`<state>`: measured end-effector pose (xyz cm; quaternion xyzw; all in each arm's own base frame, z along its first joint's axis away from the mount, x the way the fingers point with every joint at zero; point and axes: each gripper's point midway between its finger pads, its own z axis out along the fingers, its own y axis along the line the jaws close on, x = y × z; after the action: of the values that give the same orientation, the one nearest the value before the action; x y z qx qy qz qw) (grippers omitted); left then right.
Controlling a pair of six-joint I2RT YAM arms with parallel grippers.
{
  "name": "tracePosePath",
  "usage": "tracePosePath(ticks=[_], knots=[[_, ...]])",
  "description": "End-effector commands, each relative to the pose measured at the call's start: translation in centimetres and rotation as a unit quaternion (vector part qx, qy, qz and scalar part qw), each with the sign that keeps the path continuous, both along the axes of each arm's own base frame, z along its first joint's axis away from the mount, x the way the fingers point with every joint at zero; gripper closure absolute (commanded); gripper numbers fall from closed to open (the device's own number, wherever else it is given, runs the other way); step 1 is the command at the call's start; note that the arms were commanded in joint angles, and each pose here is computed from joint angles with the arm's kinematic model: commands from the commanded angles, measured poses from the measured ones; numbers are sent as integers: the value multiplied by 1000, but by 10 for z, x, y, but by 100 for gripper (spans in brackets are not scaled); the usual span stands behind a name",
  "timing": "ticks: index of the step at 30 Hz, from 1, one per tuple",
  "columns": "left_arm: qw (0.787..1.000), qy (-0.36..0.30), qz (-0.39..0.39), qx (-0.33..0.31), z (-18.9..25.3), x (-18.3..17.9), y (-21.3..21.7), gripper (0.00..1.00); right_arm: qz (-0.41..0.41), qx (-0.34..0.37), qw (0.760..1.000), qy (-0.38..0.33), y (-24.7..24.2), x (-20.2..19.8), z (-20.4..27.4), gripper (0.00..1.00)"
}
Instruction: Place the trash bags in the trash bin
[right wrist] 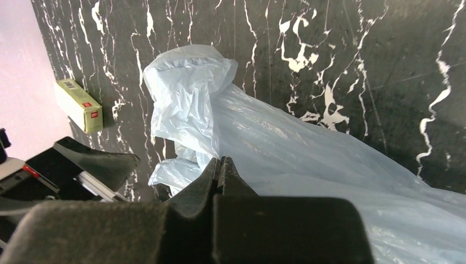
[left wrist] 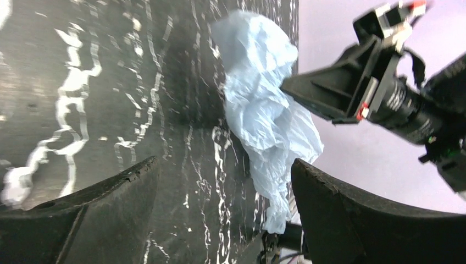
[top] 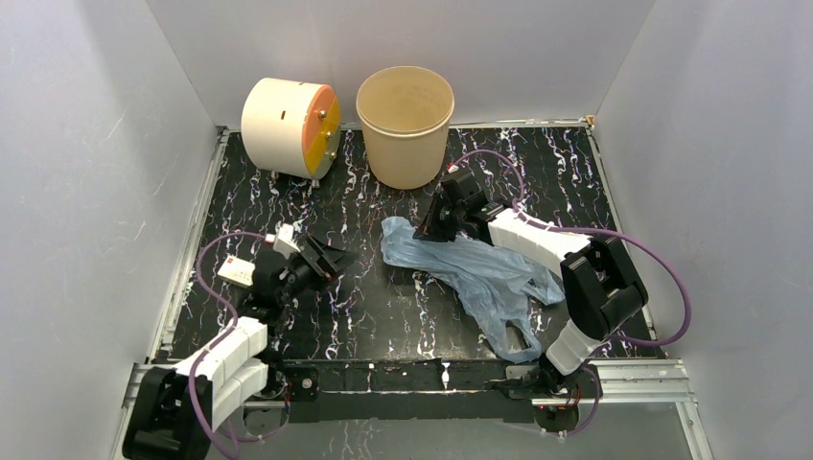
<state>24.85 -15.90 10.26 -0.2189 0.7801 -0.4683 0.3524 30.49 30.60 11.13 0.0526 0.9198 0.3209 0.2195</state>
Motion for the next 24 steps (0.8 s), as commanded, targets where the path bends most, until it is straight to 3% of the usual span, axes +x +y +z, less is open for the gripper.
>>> tracePosePath(ticks=[1, 7, 15, 20, 24], knots=[[997, -64, -23, 18, 26, 10, -28, 15, 8, 55, 998, 14, 18, -3, 15, 100], [998, -62, -1, 7, 17, 13, -47, 18, 29, 60, 997, 29, 21, -10, 10, 100], [998, -51, -40, 21, 5, 12, -87, 21, 42, 72, 995, 58, 28, -16, 1, 100], [999, -36, 12, 31, -7, 27, -87, 51, 48, 74, 995, 55, 30, -16, 3, 100], [997, -53, -39, 34, 0, 26, -107, 84, 33, 57, 997, 37, 20, -4, 1, 100]])
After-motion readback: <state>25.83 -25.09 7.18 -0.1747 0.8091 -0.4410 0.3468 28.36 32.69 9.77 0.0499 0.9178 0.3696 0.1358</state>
